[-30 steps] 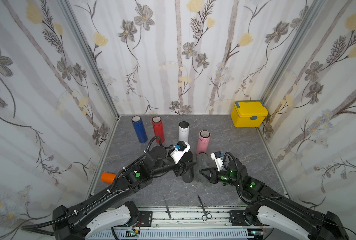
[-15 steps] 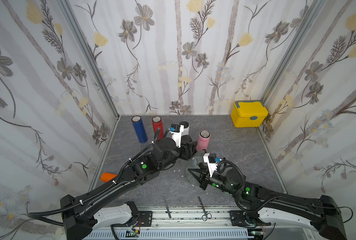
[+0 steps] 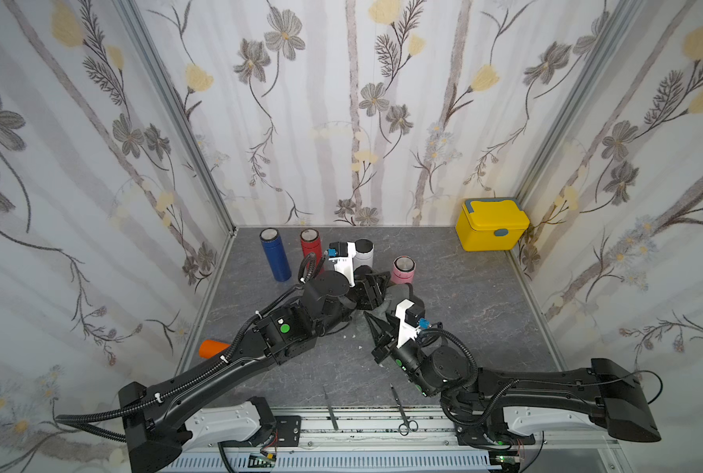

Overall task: Wipe the surface of the thermos
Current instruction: Wipe the dirt from the surface of the thermos.

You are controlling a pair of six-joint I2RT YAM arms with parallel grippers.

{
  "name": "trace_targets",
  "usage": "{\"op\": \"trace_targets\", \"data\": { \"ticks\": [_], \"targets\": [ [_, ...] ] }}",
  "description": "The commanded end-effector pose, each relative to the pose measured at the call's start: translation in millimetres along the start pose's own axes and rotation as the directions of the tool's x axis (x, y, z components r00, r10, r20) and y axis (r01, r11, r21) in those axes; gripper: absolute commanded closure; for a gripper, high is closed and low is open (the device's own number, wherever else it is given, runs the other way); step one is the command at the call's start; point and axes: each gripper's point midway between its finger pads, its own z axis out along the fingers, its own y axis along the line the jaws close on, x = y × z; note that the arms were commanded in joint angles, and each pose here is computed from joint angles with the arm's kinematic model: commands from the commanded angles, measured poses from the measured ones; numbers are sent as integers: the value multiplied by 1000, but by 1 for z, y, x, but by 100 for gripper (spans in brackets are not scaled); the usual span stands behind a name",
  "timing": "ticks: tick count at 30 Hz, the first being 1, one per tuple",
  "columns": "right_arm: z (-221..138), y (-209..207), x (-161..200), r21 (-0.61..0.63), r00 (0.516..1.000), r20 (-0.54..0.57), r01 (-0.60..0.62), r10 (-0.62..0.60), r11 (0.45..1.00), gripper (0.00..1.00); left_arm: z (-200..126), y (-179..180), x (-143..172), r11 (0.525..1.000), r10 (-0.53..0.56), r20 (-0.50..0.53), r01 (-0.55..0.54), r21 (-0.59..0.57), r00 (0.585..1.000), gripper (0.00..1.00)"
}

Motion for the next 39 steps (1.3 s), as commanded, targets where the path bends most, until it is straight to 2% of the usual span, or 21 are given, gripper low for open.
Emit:
{"op": "trace_targets", "data": {
  "ticks": [1,6,9,10,12,15,18,20,23,26,30,33,36,38,39],
  "targets": [
    [-15,-47,22,200,997,-53,-38,49,979,100,-9,2,-7,1000,21,28,-21,-13,999,100],
    [-50,-85,50,285,979,-157,-83,132,955,100,-17,12,-15,996,79,58,-77,-35,995,100],
    [-66,-95,46,295,967,-182,-120,179,948,100,-23,19,-20,982,183,77,-179,-62,980,100],
    [-68,-93,43,266,964,-187,-133,187,955,100,-25,17,-19,969,247,80,-245,-39,966,100],
    [-68,-87,36,199,949,-232,-170,215,965,100,-30,11,-13,927,370,97,-373,19,924,100],
    [-57,-75,27,89,904,-315,-274,288,958,100,-31,-2,15,822,537,76,-541,179,840,100],
    [-43,-66,21,-6,857,-389,-369,338,929,100,-32,-5,41,731,633,62,-622,280,772,100],
    [-33,-59,10,-75,834,-403,-442,378,894,100,-32,-5,49,699,659,73,-646,306,748,100],
    [-17,-40,-15,-195,811,-402,-529,425,826,100,-28,-3,57,690,663,82,-649,320,745,100],
    [-4,-18,-33,-280,803,-422,-557,421,782,100,-23,3,66,694,660,68,-642,325,748,100],
    [8,-6,-33,-322,784,-439,-593,438,738,100,-18,11,76,710,648,44,-623,328,761,100],
    [8,-12,1,-269,745,-495,-620,446,737,100,-16,18,80,723,639,37,-617,311,768,100],
    [-5,-35,52,-153,694,-532,-642,485,751,100,-17,21,79,732,633,40,-614,297,773,100],
    [-19,-52,84,-64,676,-543,-625,498,778,100,-18,21,79,733,631,41,-613,295,774,100],
    [-27,-61,98,-18,682,-539,-596,495,803,100,-19,21,78,734,630,42,-612,294,776,100]
  ]
}}
